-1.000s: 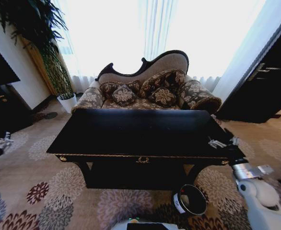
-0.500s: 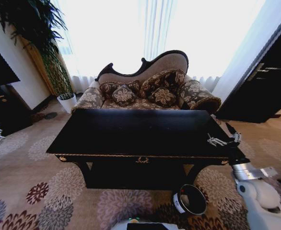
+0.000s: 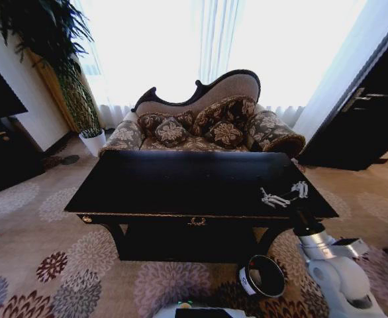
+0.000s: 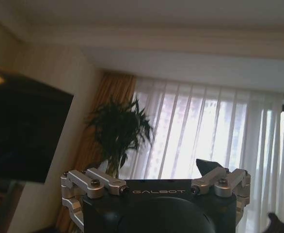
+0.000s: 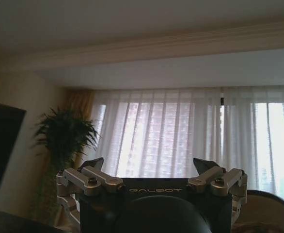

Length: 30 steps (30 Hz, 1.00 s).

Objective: Move to the front of the table and place the trash on the table into the trash bin.

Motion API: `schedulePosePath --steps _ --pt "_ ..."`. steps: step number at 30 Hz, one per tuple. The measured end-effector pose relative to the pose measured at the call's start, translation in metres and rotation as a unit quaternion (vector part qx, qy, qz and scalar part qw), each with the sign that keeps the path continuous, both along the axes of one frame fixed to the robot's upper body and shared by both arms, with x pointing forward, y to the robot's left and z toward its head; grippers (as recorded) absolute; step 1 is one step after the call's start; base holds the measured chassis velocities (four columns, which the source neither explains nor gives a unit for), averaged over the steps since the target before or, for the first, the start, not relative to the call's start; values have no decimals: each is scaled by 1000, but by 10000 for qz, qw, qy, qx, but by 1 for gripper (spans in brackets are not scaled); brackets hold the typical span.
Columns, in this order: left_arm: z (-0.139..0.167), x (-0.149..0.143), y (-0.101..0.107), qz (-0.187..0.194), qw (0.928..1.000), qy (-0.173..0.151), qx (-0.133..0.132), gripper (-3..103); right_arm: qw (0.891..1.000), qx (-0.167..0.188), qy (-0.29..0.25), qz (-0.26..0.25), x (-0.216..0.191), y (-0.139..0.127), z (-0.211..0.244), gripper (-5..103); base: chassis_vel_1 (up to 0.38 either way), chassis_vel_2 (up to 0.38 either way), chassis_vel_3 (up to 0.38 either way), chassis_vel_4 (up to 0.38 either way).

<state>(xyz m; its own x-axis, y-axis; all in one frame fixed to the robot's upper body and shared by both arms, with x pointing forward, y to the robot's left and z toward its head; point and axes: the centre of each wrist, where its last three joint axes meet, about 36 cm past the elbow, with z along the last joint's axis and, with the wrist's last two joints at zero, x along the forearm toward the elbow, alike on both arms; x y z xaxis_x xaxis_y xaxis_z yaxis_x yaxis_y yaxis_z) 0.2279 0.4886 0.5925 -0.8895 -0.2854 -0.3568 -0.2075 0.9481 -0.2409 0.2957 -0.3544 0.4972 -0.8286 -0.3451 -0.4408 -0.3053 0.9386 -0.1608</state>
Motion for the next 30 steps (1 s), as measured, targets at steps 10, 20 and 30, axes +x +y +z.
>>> schedulePosePath --steps 10,20,30 --pt "-1 -2 -21 -25 9997 201 -99 100 9876 79 511 -1483 -4 0 6 100 0 0 0 0" --pt "-6 -4 -27 -7 9996 294 0 100 9888 225 1034 -1050 -2 -4 9 100 0 0 0 0" --pt "-11 -3 -36 -103 9989 430 126 100 9912 258 1025 -797 -5 -2 9 100 0 0 0 0"
